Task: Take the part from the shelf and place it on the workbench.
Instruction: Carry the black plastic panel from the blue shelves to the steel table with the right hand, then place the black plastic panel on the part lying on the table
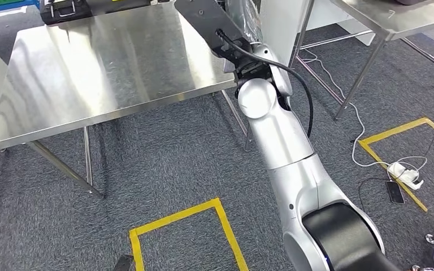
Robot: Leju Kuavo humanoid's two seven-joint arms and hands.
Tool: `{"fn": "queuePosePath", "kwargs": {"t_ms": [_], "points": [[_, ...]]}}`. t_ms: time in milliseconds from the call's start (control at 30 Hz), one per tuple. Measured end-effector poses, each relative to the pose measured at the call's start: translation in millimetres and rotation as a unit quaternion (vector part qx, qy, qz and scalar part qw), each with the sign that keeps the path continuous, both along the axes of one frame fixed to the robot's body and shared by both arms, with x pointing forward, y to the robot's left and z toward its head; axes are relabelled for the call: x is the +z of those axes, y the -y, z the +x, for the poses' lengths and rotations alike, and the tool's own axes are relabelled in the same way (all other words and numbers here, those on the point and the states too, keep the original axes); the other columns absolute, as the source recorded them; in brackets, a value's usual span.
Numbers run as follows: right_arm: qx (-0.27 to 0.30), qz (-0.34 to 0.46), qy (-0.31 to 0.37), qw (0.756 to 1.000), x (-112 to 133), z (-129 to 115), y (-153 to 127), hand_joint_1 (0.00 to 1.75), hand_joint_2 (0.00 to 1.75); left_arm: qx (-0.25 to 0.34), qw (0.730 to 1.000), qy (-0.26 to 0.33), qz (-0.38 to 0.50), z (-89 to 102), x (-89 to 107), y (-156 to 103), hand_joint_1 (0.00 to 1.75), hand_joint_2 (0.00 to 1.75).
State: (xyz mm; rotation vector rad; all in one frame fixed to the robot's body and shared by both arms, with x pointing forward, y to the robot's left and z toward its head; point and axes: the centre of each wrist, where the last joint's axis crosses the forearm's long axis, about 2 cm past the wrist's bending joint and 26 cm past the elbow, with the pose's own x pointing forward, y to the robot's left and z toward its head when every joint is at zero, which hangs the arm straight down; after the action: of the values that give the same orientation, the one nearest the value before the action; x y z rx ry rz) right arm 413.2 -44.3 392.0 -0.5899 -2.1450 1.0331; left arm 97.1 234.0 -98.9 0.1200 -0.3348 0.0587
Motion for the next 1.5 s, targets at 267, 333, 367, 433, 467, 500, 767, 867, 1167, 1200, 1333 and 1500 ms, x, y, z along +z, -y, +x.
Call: {"fn": "queuePosePath", "kwargs": {"t_ms": [267,333,367,433,467,500,767,867,1167,1200,1333,1500], "points": [[0.000,-0.006,0.008,1.000,1.8,-0.9,4.0,1.75,1.75,-0.002,1.000,0.013,0.004,2.5,0.4,-1.5,0.00,1.75],[-0.004,-0.011,0.007,1.000,-1.0,1.4,8.7,1.75,1.75,-0.002,1.000,0.017,0.003,4.2,0.8,-1.3,0.00,1.75],[-0.006,-0.014,0.005,1.000,-3.8,2.7,11.5,1.75,1.75,-0.002,1.000,0.018,0.002,4.8,1.0,-1.2,0.00,1.75],[-0.009,-0.019,-0.001,1.000,-10.3,4.4,15.7,1.75,1.75,-0.001,1.000,0.019,0.001,4.3,0.8,-1.2,0.00,1.75],[-0.009,-0.020,-0.003,1.000,-12.8,4.9,17.1,1.75,1.75,0.000,1.000,0.018,0.001,3.8,0.8,-1.1,0.00,1.75],[-0.007,-0.020,-0.004,1.000,-14.2,5.3,18.0,1.75,1.75,0.000,1.000,0.018,0.001,3.6,0.7,-1.0,0.00,1.75],[0.024,-0.005,-0.006,1.000,-16.3,6.5,20.5,1.75,1.75,0.007,1.000,0.018,0.003,0.0,-0.3,-3.7,0.00,1.75],[0.024,-0.003,-0.006,1.000,-16.1,6.9,21.0,1.75,1.75,0.008,1.000,0.018,0.004,0.1,-0.4,-4.0,0.00,1.75],[0.023,-0.003,-0.007,1.000,-16.2,7.2,21.5,1.75,1.75,0.008,1.000,0.018,0.004,0.1,-0.4,-4.3,0.00,1.75],[0.023,-0.003,-0.007,1.000,-16.1,7.2,21.5,1.75,1.75,0.008,1.000,0.018,0.004,0.1,-0.4,-4.3,0.00,1.75],[0.024,-0.003,-0.005,1.000,-16.2,7.3,21.5,1.75,1.75,0.008,1.000,0.018,0.005,0.1,-0.4,-4.4,0.00,1.75],[0.027,-0.003,0.000,1.000,-16.7,8.2,21.7,1.75,1.75,0.013,1.000,0.015,0.005,-0.4,-0.6,-4.9,0.00,1.75]]}}
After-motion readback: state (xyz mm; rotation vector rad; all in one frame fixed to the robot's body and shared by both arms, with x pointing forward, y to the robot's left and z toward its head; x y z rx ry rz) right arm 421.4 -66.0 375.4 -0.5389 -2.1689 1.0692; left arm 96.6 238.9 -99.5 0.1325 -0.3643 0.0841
